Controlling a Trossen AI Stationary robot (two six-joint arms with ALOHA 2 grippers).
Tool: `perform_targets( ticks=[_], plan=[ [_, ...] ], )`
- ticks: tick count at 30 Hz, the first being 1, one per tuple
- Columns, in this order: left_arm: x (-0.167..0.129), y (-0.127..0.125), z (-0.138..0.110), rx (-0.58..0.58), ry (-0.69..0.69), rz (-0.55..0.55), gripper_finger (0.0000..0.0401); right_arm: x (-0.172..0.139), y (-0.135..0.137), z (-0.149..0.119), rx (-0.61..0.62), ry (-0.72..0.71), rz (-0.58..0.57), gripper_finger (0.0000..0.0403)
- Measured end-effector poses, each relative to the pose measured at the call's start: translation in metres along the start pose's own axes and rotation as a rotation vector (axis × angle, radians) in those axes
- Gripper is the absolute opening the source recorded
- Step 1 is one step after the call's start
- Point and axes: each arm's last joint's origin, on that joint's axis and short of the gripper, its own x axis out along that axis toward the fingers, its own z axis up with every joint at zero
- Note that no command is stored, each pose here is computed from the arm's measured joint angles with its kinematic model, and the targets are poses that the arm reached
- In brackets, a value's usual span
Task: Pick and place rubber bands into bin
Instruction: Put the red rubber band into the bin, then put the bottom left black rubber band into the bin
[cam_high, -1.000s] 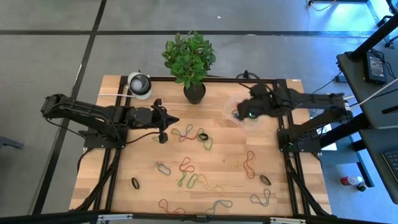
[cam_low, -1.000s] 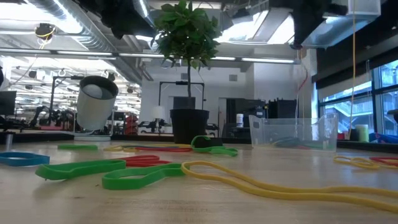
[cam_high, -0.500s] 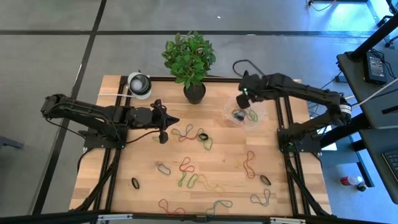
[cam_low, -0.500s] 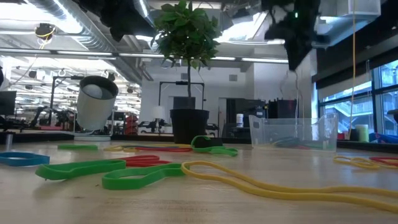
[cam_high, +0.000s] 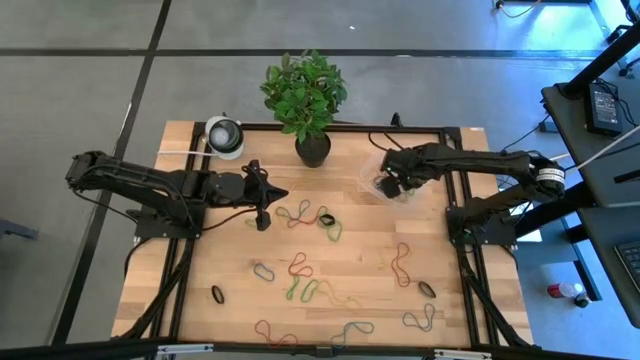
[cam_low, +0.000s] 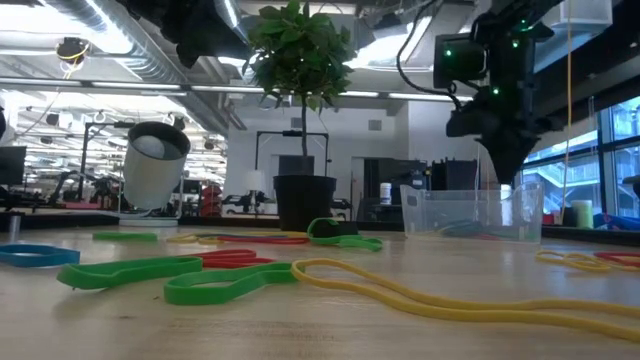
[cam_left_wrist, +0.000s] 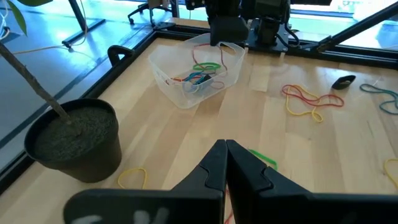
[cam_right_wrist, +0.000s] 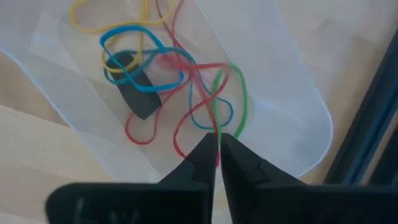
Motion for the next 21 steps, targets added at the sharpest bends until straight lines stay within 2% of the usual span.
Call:
perform_targets(
  ticks=[9, 13, 16, 21],
  plan=[
    [0.0, 0.0, 0.0, 0.001, 0.0, 0.0, 0.0001, -0.015, 0.005, 0.007, -0.016, -0.027, 0.04, 0.0097],
    [0.0, 0.0, 0.0, 0.001, 0.0, 0.0, 0.0002, -0.03, 0.006, 0.011, -0.022, -0.046, 0.067, 0.0113],
    [0.0, 0.0, 0.0, 0.009, 0.002, -0.005, 0.0012, -0.052, 0.008, 0.008, -0.036, -0.107, 0.146, 0.0113],
    [0.0, -0.002, -0.002, 0.027, 0.032, -0.071, 0.0061, -0.09, 0.006, -0.017, -0.066, -0.225, 0.337, 0.0099]
  ],
)
